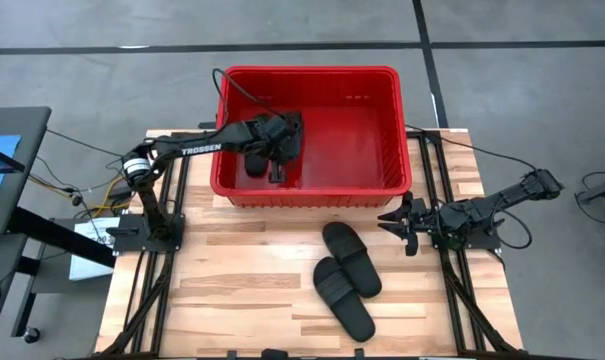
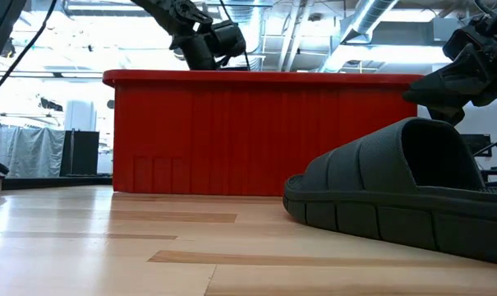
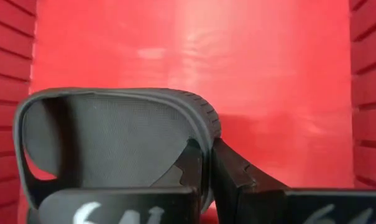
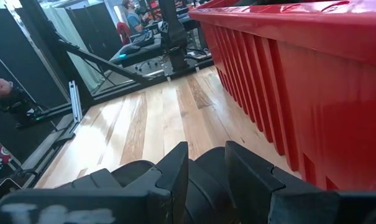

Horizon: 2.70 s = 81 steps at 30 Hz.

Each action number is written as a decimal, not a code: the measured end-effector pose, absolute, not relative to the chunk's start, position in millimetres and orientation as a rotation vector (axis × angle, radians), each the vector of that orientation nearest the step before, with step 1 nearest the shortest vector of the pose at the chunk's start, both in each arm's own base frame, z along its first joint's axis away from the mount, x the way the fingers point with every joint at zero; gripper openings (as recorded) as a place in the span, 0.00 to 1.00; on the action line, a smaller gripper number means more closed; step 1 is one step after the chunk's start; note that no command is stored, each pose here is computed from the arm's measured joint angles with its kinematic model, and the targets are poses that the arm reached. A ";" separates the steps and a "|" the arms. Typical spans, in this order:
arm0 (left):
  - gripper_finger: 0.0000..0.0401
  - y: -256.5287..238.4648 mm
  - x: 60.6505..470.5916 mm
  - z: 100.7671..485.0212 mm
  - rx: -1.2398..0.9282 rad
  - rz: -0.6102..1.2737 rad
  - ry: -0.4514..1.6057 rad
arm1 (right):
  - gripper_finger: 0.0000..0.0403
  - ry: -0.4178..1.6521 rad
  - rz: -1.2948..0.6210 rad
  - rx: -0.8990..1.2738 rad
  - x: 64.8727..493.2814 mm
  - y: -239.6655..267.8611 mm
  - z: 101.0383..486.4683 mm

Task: Pick and place slides into bin
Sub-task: Put the black slide into the red organizer bin

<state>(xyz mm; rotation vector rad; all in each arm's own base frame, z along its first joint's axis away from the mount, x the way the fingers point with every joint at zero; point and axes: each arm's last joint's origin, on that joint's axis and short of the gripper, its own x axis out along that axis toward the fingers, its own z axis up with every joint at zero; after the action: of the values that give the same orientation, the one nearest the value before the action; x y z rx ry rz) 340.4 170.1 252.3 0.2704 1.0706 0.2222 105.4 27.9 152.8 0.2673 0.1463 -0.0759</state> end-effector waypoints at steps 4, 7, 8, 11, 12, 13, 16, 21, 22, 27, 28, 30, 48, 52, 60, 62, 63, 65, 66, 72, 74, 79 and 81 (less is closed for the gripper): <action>0.00 169.7 339.3 248.6 0.294 0.209 1.082 | 0.24 0.146 -0.076 0.267 105.4 27.9 152.9; 0.00 170.0 339.4 246.9 0.316 0.209 1.081 | 0.24 0.146 -0.076 0.267 105.4 27.9 152.8; 0.00 170.1 339.3 246.5 0.324 0.208 1.082 | 0.24 0.147 -0.076 0.267 105.4 27.9 152.8; 0.00 169.8 338.5 244.4 0.337 0.203 1.093 | 0.24 0.146 -0.076 0.267 105.4 27.9 152.9; 0.00 169.6 337.9 243.0 0.340 0.200 1.099 | 0.24 0.147 -0.076 0.267 105.4 27.9 152.7; 0.00 169.4 337.4 241.0 0.343 0.196 1.103 | 0.24 0.146 -0.076 0.267 105.4 27.9 152.8; 0.00 168.1 335.0 233.7 0.341 0.185 1.122 | 0.24 0.146 -0.076 0.267 105.4 27.9 152.8; 0.00 167.7 332.1 223.4 0.339 0.183 1.130 | 0.24 0.146 -0.076 0.267 105.4 27.9 152.8; 0.00 168.1 331.9 223.2 0.339 0.186 1.130 | 0.24 0.146 -0.076 0.267 105.4 27.9 152.7; 0.00 173.6 328.8 223.0 0.349 0.231 1.152 | 0.24 0.146 -0.076 0.267 105.4 27.9 152.8; 0.00 174.8 328.1 223.0 0.347 0.235 1.153 | 0.24 0.147 -0.076 0.267 105.4 27.9 152.7; 0.00 177.3 326.8 223.0 0.343 0.241 1.154 | 0.24 0.146 -0.076 0.267 105.4 27.9 152.8; 0.00 181.9 323.9 222.8 0.334 0.253 1.160 | 0.24 0.147 -0.076 0.267 105.4 27.9 152.8; 0.00 179.8 325.0 222.8 0.336 0.248 1.160 | 0.24 0.146 -0.076 0.267 105.4 27.9 152.9; 0.00 174.3 327.8 222.7 0.341 0.234 1.157 | 0.24 0.146 -0.076 0.267 105.4 27.9 152.8; 0.00 174.5 327.7 222.7 0.341 0.235 1.157 | 0.24 0.146 -0.076 0.267 105.4 27.9 152.8; 0.00 174.5 327.7 222.7 0.341 0.235 1.157 | 0.24 0.147 -0.076 0.267 105.4 27.9 152.8; 0.00 174.4 327.7 222.7 0.340 0.235 1.158 | 0.24 0.147 -0.076 0.267 105.4 27.9 152.7; 0.00 174.5 327.5 222.6 0.340 0.235 1.159 | 0.24 0.147 -0.076 0.267 105.4 27.9 152.7; 0.03 174.4 327.2 222.4 0.339 0.234 1.163 | 0.24 0.146 -0.076 0.267 105.4 27.9 152.9; 0.05 174.4 327.2 222.4 0.338 0.234 1.163 | 0.24 0.146 -0.076 0.267 105.4 27.9 152.8; 0.07 174.3 327.2 222.4 0.338 0.233 1.163 | 0.24 0.146 -0.076 0.267 105.4 27.9 152.8; 0.07 173.8 326.8 222.0 0.331 0.222 1.166 | 0.24 0.146 -0.076 0.267 105.4 27.9 152.8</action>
<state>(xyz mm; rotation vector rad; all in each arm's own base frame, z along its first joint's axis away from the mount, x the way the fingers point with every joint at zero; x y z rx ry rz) 326.8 173.8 222.0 0.3314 1.1657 0.2219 105.4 27.9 152.8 0.2672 0.1464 -0.0759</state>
